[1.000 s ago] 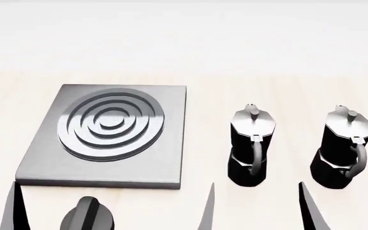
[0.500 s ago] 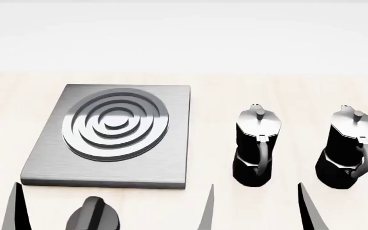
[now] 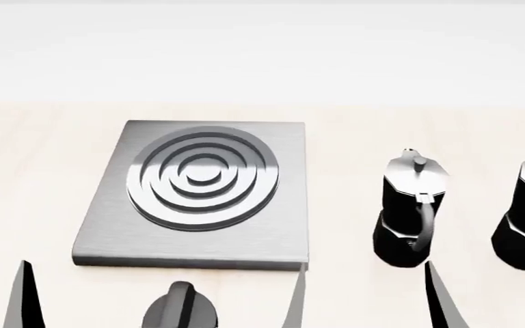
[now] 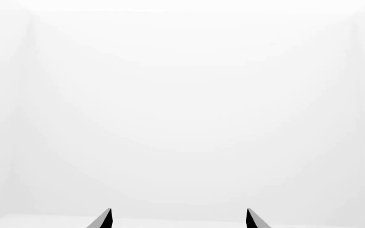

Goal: Put both moka pots on the stove.

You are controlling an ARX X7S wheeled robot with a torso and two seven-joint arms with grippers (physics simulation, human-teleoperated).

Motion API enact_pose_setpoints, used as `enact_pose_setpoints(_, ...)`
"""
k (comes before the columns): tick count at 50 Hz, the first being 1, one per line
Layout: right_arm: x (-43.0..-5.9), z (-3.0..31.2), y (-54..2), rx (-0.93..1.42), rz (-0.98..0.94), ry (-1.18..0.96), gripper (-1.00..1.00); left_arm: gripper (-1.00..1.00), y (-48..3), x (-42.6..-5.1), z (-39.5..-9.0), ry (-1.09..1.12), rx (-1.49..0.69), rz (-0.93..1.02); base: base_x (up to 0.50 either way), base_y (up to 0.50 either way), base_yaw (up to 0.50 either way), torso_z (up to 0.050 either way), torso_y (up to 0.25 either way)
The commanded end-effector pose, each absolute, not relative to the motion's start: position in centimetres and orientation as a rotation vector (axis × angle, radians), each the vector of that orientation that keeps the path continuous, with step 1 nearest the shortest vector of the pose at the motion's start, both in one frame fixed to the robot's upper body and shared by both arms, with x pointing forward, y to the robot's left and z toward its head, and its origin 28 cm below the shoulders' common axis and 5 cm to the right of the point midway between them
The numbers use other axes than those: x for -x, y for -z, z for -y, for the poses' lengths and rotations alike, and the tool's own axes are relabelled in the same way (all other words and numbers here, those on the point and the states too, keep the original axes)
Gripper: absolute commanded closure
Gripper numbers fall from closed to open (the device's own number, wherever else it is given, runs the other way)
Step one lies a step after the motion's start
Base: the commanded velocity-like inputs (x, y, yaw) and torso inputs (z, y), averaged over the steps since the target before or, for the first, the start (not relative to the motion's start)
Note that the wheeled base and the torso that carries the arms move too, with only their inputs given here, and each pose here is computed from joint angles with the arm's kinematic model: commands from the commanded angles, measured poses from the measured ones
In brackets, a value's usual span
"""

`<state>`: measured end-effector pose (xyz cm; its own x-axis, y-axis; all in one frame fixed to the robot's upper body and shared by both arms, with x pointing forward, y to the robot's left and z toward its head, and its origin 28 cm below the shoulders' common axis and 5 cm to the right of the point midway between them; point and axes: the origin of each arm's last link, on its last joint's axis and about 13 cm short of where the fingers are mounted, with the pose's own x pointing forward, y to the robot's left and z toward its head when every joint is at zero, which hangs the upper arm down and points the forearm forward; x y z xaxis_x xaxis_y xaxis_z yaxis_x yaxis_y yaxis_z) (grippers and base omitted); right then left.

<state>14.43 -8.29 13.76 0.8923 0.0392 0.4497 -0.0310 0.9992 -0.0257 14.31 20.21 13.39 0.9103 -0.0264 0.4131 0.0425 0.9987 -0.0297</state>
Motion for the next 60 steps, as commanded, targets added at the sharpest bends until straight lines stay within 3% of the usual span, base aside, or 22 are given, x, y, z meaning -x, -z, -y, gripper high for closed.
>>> enact_pose_setpoints(1, -14.5, 8.3, -13.7, 0.018, 0.466, -0.036, -1.00, -1.00, -13.4, -14.3, -20.2, 0.037, 0.038, 0.425, 0.00, 0.19, 0.00, 0.000, 0.000)
enact_pose_setpoints(17, -14.6, 8.3, -13.6, 0.030, 0.457, -0.040, -1.00, -1.00, -13.4, -14.3, -20.1, 0.039, 0.036, 0.424, 0.00, 0.09, 0.00, 0.000, 0.000)
enact_pose_setpoints(35, -16.8, 8.8, -17.5, 0.079, 0.461, -0.021, -1.00, -1.00, -13.4, -14.3, -20.2, 0.034, 0.036, 0.428, 0.00, 0.00, 0.00, 0.000, 0.000)
enact_pose_setpoints(50, -20.2, 12.0, -20.8, 0.122, 0.322, 0.033, -1.00, -1.00, -13.7, -14.2, -20.3, 0.030, 0.040, 0.426, 0.00, 0.00, 0.00, 0.000, 0.000)
enact_pose_setpoints(60, -22.9, 14.6, -20.2, 0.147, 0.174, 0.016, -1.00, -1.00, -13.7, -14.3, -20.3, 0.031, 0.039, 0.425, 0.00, 0.00, 0.00, 0.000, 0.000)
